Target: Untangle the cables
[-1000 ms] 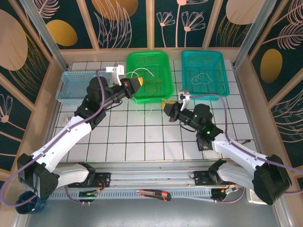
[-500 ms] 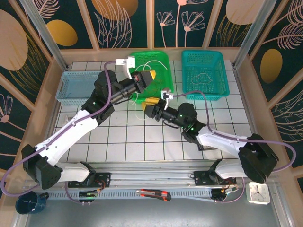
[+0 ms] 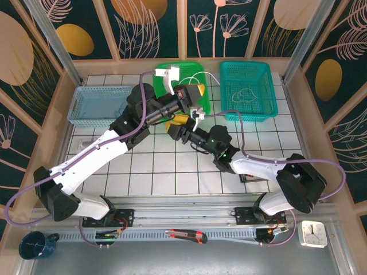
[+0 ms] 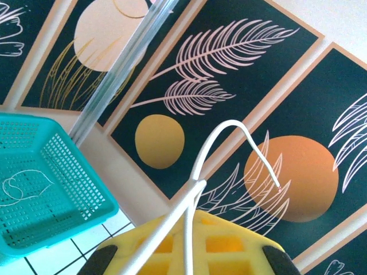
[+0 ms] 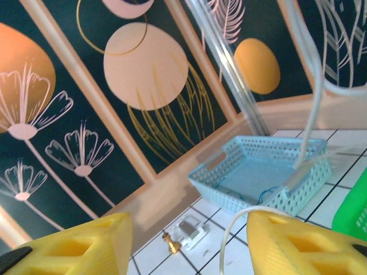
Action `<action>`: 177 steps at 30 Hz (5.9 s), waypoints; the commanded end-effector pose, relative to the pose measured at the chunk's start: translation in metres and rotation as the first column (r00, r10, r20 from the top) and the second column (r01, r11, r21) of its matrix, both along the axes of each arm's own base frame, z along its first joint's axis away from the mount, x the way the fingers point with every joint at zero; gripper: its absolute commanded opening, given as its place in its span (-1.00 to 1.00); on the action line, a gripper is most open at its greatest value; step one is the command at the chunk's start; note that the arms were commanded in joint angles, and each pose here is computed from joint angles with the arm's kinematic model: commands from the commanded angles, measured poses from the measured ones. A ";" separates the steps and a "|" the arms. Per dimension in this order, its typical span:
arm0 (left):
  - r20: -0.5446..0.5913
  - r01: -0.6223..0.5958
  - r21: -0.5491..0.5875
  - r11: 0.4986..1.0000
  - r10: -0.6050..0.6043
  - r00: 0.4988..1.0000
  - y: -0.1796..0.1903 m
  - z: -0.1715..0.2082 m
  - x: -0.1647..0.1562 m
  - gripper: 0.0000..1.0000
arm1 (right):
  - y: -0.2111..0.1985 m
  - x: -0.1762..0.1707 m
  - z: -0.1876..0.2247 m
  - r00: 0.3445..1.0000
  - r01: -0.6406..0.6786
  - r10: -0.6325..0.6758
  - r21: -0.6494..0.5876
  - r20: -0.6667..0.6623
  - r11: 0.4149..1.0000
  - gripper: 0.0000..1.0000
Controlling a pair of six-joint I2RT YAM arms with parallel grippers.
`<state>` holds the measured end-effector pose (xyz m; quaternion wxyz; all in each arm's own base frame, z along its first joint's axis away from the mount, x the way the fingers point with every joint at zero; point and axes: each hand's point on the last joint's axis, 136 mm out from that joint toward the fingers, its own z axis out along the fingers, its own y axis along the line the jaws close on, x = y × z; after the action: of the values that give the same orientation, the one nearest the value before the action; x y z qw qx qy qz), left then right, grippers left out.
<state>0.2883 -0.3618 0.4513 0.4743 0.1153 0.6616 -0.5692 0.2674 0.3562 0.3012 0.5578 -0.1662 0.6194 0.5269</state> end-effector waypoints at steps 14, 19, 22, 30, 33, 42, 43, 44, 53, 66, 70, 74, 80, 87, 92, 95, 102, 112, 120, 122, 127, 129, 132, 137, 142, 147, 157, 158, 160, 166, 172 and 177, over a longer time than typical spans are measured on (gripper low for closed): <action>0.027 -0.029 -0.071 0.997 0.031 0.999 -0.004 0.028 -0.019 -1.00 | -0.074 0.054 0.031 0.920 0.391 -0.392 0.125 -0.016 0.912 -1.00; 0.075 -0.093 -0.053 0.994 0.096 0.992 0.006 0.043 -0.014 -1.00 | -0.089 0.049 0.000 0.909 0.417 -0.415 0.059 -0.048 0.907 -1.00; 0.141 -0.139 -0.027 0.990 0.141 0.980 0.013 0.065 -0.013 -1.00 | -0.108 0.047 -0.032 0.887 0.455 -0.452 0.007 -0.097 0.891 -1.00; 0.285 -0.283 0.019 0.959 0.266 0.921 0.043 0.127 -0.004 -1.00 | -0.205 0.049 -0.123 0.712 0.639 -0.623 -0.067 -0.323 0.766 -1.00; 0.304 -0.343 0.031 0.939 0.318 0.898 0.060 0.144 0.008 -1.00 | -0.236 0.045 -0.150 0.632 0.693 -0.676 -0.113 -0.379 0.712 -1.00; 0.328 -0.465 0.077 0.882 0.418 0.847 0.093 0.149 0.030 -1.00 | -0.264 0.037 -0.177 0.545 0.716 -0.724 -0.214 -0.423 0.664 -1.00; 0.337 -0.491 0.074 0.868 0.442 0.831 0.100 0.152 0.032 -1.00 | -0.270 0.036 -0.185 0.522 0.723 -0.730 -0.224 -0.441 0.653 -1.00; 0.348 -0.520 0.072 0.851 0.467 0.813 0.108 0.157 0.034 -1.00 | -0.274 0.033 -0.192 0.503 0.730 -0.736 -0.233 -0.454 0.643 -1.00; 0.391 -0.769 0.102 0.631 0.685 0.615 0.193 0.181 0.089 -1.00 | -0.320 0.013 -0.222 0.325 0.803 -0.792 -0.292 -0.517 0.520 -1.00; 0.324 -0.904 0.166 0.393 0.844 0.427 0.286 0.130 0.174 -1.00 | -0.357 -0.001 -0.231 0.221 0.840 -0.810 -0.316 -0.544 0.442 -1.00; 0.295 -0.935 0.196 0.297 0.891 0.345 0.331 0.107 0.196 -1.00 | -0.373 -0.009 -0.246 0.155 0.856 -0.789 -0.318 -0.595 0.408 -1.00; 0.268 -0.949 0.240 0.204 0.926 0.266 0.374 0.075 0.221 -1.00 | -0.384 -0.012 -0.248 0.131 0.875 -0.768 -0.292 -0.627 0.387 -1.00; 0.270 -0.936 0.185 0.299 0.901 0.341 0.363 0.078 0.214 -1.00 | -0.371 0.004 -0.217 0.265 0.844 -0.781 -0.256 -0.565 0.472 -1.00; 0.224 -0.823 0.168 0.543 0.792 0.568 0.320 0.057 0.190 -1.00 | -0.326 0.028 -0.126 0.521 0.768 -0.724 -0.123 -0.452 0.629 -1.00; 0.170 -0.705 0.170 0.689 0.684 0.709 0.286 0.030 0.171 -1.00 | -0.294 0.041 -0.062 0.610 0.735 -0.708 -0.079 -0.356 0.673 -1.00; 0.151 -0.629 0.186 0.755 0.611 0.777 0.260 0.017 0.158 -1.00 | -0.281 0.053 -0.020 0.649 0.724 -0.700 -0.042 -0.299 0.689 -1.00; 0.118 -0.511 0.208 0.834 0.497 0.860 0.214 -0.009 0.126 -1.00 | -0.262 0.090 0.077 0.696 0.713 -0.697 0.048 -0.172 0.700 -1.00; 0.032 -0.446 0.187 0.875 0.448 0.893 0.203 -0.046 0.096 -1.00 | -0.260 0.162 0.192 0.626 0.771 -0.780 0.145 0.007 0.620 -1.00; -0.004 -0.396 0.157 0.905 0.401 0.916 0.198 -0.056 0.077 -1.00 | -0.293 0.232 0.175 0.525 0.848 -0.851 0.080 0.007 0.524 -1.00; -0.015 -0.374 0.144 0.916 0.380 0.925 0.194 -0.057 0.074 -1.00 | -0.301 0.249 0.147 0.508 0.861 -0.861 0.019 -0.013 0.508 -1.00; -0.030 -0.318 0.126 0.940 0.324 0.946 0.176 -0.059 0.067 -1.00 | -0.314 0.278 0.049 0.478 0.858 -0.871 -0.154 -0.111 0.491 -1.00; -0.034 -0.294 0.126 0.948 0.300 0.953 0.166 -0.059 0.066 -1.00 | -0.318 0.286 0.007 0.465 0.840 -0.870 -0.230 -0.164 0.492 -0.89; -0.040 -0.258 0.131 0.957 0.265 0.963 0.150 -0.062 0.065 -1.00 | -0.317 0.289 -0.036 0.471 0.792 -0.845 -0.302 -0.253 0.531 -0.09; -0.042 -0.216 0.154 0.964 0.225 0.974 0.125 -0.065 0.073 -1.00 | -0.306 0.274 -0.046 0.504 0.746 -0.806 -0.315 -0.309 0.587 0.73; -0.033 -0.188 0.190 0.964 0.198 0.980 0.100 -0.068 0.087 -1.00 | -0.298 0.254 -0.030 0.543 0.715 -0.774 -0.306 -0.324 0.629 0.99; -0.029 -0.161 0.208 0.965 0.171 0.985 0.079 -0.070 0.095 -1.00 | -0.294 0.235 -0.020 0.579 0.671 -0.731 -0.297 -0.362 0.679 0.99; -0.037 -0.095 0.230 0.969 0.107 0.994 0.046 -0.075 0.100 -1.00 | -0.264 0.184 0.019 0.755 0.554 -0.581 -0.178 -0.304 0.813 0.97; -0.040 -0.085 0.224 0.971 0.096 0.995 0.043 -0.074 0.099 -1.00 | -0.256 0.175 0.023 0.800 0.512 -0.534 -0.154 -0.274 0.845 0.96; -0.047 -0.067 0.203 0.977 0.079 0.996 0.038 -0.071 0.096 -1.00 | -0.235 0.155 0.030 0.881 0.413 -0.430 -0.123 -0.197 0.902 0.93; -0.066 -0.019 0.140 0.990 0.029 0.997 0.026 -0.057 0.084 -1.00 | -0.187 0.108 0.030 0.968 0.236 -0.244 -0.127 -0.051 0.963 0.91; -0.060 0.024 0.142 0.990 -0.016 0.998 0.009 -0.056 0.073 -1.00 | -0.177 0.089 0.044 0.985 0.158 -0.158 -0.004 -0.074 0.987 0.81; -0.072 0.043 0.154 0.987 -0.032 0.997 -0.002 -0.066 0.074 -1.00 | -0.170 0.072 0.060 0.996 0.080 -0.080 0.019 -0.033 0.997 0.74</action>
<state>0.3606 -0.3546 0.3793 0.4313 0.1379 0.7283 -0.5143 0.3636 0.1786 0.3267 0.5510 -0.0823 0.6756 0.4830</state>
